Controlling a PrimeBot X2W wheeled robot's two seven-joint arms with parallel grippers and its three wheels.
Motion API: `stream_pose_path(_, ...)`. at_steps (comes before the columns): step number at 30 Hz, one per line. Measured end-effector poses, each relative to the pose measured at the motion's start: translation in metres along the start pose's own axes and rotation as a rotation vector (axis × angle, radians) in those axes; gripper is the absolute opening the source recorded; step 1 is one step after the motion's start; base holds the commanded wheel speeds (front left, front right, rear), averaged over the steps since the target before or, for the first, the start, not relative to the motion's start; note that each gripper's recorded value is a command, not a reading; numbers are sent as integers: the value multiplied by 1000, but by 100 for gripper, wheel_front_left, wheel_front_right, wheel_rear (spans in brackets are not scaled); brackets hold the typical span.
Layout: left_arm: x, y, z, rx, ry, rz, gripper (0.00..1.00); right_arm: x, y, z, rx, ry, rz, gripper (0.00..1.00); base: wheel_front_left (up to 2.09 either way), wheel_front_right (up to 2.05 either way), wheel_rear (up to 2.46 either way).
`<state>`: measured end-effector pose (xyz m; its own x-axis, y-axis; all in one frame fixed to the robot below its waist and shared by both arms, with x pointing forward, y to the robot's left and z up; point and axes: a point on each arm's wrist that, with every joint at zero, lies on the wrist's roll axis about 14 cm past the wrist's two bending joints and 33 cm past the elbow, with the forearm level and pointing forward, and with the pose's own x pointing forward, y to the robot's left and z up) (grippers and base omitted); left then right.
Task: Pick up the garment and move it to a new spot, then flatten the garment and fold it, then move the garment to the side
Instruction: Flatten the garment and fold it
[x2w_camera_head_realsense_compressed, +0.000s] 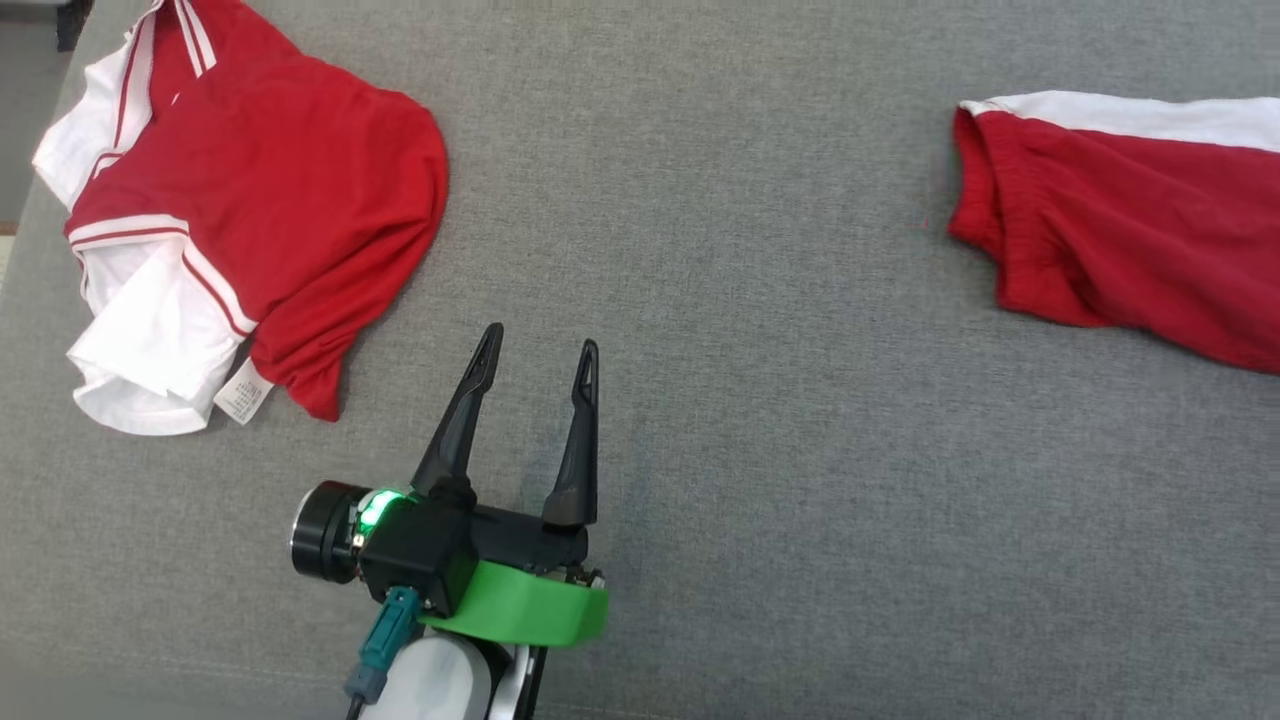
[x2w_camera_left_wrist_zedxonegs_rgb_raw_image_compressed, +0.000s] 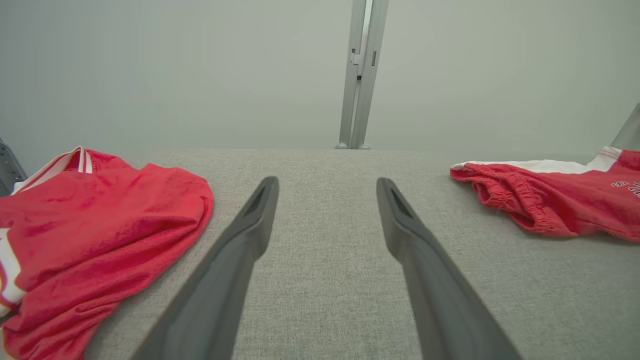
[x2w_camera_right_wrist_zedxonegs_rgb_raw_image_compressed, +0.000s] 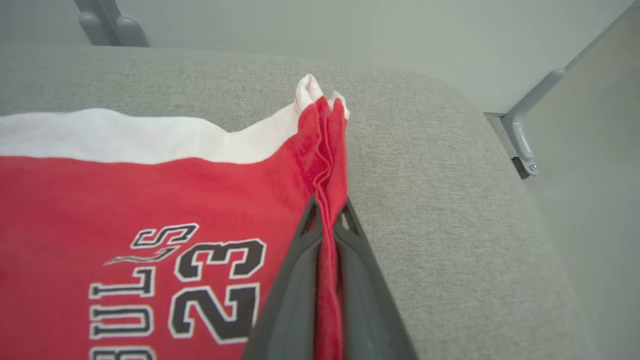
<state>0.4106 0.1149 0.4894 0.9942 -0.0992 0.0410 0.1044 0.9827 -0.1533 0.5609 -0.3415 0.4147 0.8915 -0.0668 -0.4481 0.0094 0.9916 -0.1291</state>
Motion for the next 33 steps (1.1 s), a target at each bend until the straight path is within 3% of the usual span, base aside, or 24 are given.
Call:
stream_pose_path(4,-1,-9,4,-5,-12,-29,100,-16,-21,23,-39,-43,-35,0,0,0,0)
stream_pose_path(9,-6,-16,11,-8,-26,-51,100,-22,7,63,-43,-145,35,0,0,0,0)
stream_pose_path(16,-21,-21,22,-23,-48,-54,100,-35,90,96,-19,-244,207,0,0,0,0)
stream_pose_path(19,-29,-20,30,-23,-67,-44,100,-41,147,106,6,-272,319,0,0,0,0)
stream_pose_path(20,-34,-13,31,-21,-67,-17,100,-43,182,101,10,-256,385,0,0,0,0)
stream_pose_path(24,-40,-5,35,-23,-75,12,100,-43,220,88,10,-209,448,0,0,0,0)
stream_pose_path(25,-41,-3,35,-23,-75,18,100,-43,230,82,17,-190,466,12,0,0,0)
stream_pose_path(26,-42,-2,35,-23,-75,24,100,-44,240,77,20,-178,486,37,0,0,0)
stream_pose_path(27,-42,-1,35,-25,-75,28,100,-46,247,74,25,-171,500,100,0,0,0)
stream_pose_path(33,-42,3,36,-25,-77,48,100,-64,274,85,121,-234,578,100,0,0,0)
